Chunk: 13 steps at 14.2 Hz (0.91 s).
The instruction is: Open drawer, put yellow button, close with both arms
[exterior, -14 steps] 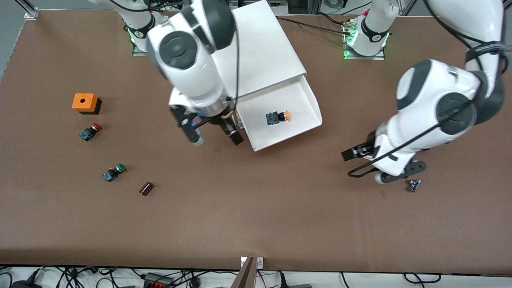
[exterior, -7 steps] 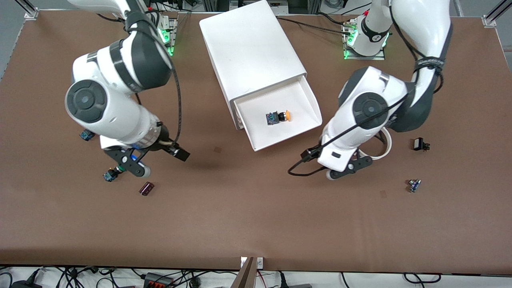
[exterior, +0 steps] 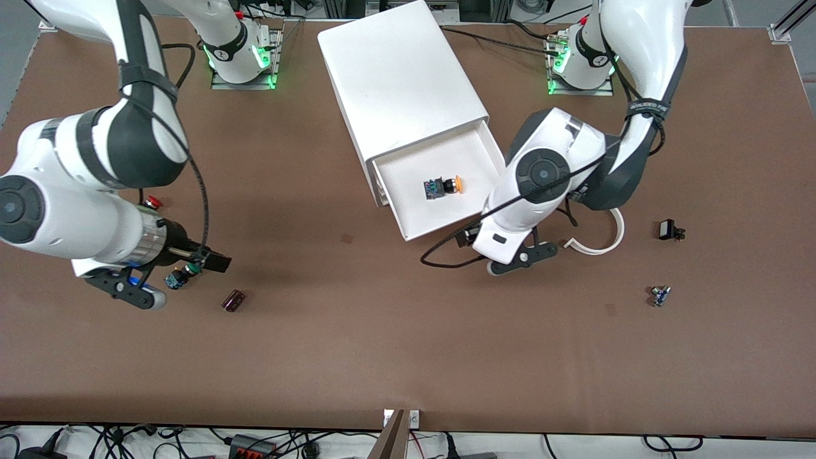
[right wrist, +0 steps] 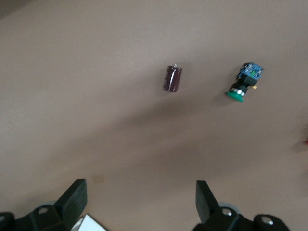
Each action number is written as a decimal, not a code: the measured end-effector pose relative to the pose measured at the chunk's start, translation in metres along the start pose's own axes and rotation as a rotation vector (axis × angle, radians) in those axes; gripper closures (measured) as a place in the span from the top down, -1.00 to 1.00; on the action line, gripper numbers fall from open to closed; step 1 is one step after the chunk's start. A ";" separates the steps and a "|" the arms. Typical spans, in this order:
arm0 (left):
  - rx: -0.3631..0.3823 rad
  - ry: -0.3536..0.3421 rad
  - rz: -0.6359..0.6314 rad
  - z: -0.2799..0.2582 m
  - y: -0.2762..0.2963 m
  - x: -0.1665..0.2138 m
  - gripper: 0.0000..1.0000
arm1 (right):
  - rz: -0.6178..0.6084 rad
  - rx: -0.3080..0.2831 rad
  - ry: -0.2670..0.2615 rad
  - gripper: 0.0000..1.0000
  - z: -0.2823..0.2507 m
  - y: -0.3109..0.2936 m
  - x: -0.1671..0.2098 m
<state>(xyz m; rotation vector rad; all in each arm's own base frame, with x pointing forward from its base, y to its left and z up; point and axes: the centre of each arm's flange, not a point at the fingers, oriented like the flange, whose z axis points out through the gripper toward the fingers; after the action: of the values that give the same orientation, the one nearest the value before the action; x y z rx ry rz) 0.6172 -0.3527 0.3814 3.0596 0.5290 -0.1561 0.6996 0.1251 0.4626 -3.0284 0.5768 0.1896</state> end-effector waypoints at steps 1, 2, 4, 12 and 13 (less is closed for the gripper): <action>-0.008 0.006 0.006 0.006 0.003 -0.003 1.00 | -0.019 0.003 0.002 1.00 -0.002 0.010 0.005; -0.016 0.012 0.009 0.012 0.005 -0.005 1.00 | -0.038 0.007 0.006 1.00 -0.006 0.022 0.011; -0.015 0.012 0.016 0.023 0.005 -0.011 1.00 | -0.073 0.020 0.020 1.00 -0.019 0.048 0.022; 0.009 -0.012 0.039 0.023 0.026 -0.086 1.00 | -0.154 -0.014 0.078 1.00 -0.085 0.115 0.018; 0.013 -0.019 0.048 0.024 0.028 -0.097 1.00 | -0.170 -0.012 0.081 1.00 -0.092 0.127 0.016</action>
<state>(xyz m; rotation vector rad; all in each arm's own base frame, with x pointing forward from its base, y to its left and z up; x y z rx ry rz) 0.5332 -0.4132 0.3684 3.0773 0.4553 -0.1874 0.6780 -0.0058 0.5479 -3.0883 0.3209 0.0632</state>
